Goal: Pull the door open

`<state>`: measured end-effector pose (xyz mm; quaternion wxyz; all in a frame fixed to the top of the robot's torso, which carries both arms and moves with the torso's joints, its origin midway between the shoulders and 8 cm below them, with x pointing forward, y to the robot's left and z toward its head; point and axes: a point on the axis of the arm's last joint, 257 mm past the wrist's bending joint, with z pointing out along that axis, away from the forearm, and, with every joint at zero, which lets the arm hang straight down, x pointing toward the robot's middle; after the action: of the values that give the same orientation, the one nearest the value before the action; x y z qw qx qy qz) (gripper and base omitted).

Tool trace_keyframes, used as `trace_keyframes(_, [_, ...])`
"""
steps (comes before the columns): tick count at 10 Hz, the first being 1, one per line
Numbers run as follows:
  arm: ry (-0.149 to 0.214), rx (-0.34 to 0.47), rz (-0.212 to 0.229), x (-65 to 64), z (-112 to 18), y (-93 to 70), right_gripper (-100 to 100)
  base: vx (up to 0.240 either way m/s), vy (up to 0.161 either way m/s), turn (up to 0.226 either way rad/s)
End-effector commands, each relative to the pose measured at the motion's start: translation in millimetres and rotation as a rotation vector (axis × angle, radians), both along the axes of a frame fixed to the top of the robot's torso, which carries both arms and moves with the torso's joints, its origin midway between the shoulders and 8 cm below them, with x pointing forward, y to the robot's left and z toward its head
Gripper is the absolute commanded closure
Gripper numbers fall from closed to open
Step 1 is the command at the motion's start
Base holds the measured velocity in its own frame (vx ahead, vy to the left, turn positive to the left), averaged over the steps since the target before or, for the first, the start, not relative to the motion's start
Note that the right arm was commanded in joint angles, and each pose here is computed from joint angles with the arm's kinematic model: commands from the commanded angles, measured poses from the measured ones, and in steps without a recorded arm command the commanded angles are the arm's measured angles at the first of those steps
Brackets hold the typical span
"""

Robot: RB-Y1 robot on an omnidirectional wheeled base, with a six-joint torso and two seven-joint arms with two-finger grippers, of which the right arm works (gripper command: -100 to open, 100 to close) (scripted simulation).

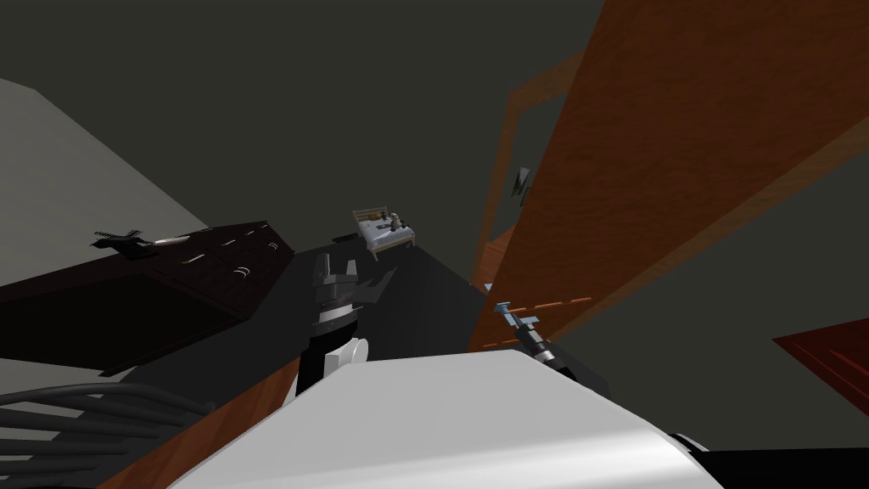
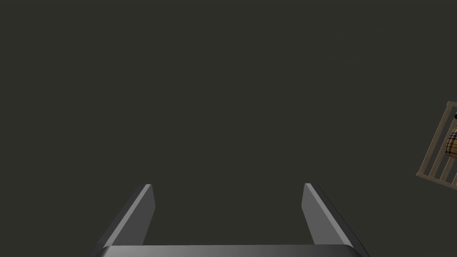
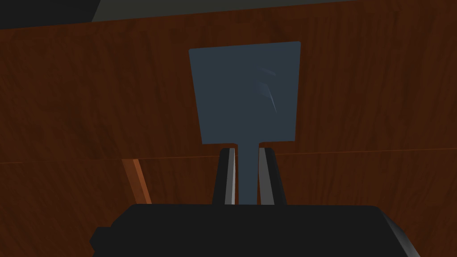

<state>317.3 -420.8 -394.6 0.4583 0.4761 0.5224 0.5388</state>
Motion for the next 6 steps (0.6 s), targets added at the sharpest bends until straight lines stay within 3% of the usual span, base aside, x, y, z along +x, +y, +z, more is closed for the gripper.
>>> trace_keyframes(1, [0.000, 0.000, 0.026, -7.8, 0.2, 4.7, 100, 0.000, 0.000, 0.000])
trace_keyframes(6, [0.000, 0.000, 0.026, -7.8, 0.2, 4.7, 100, -0.001, -0.004, -0.011])
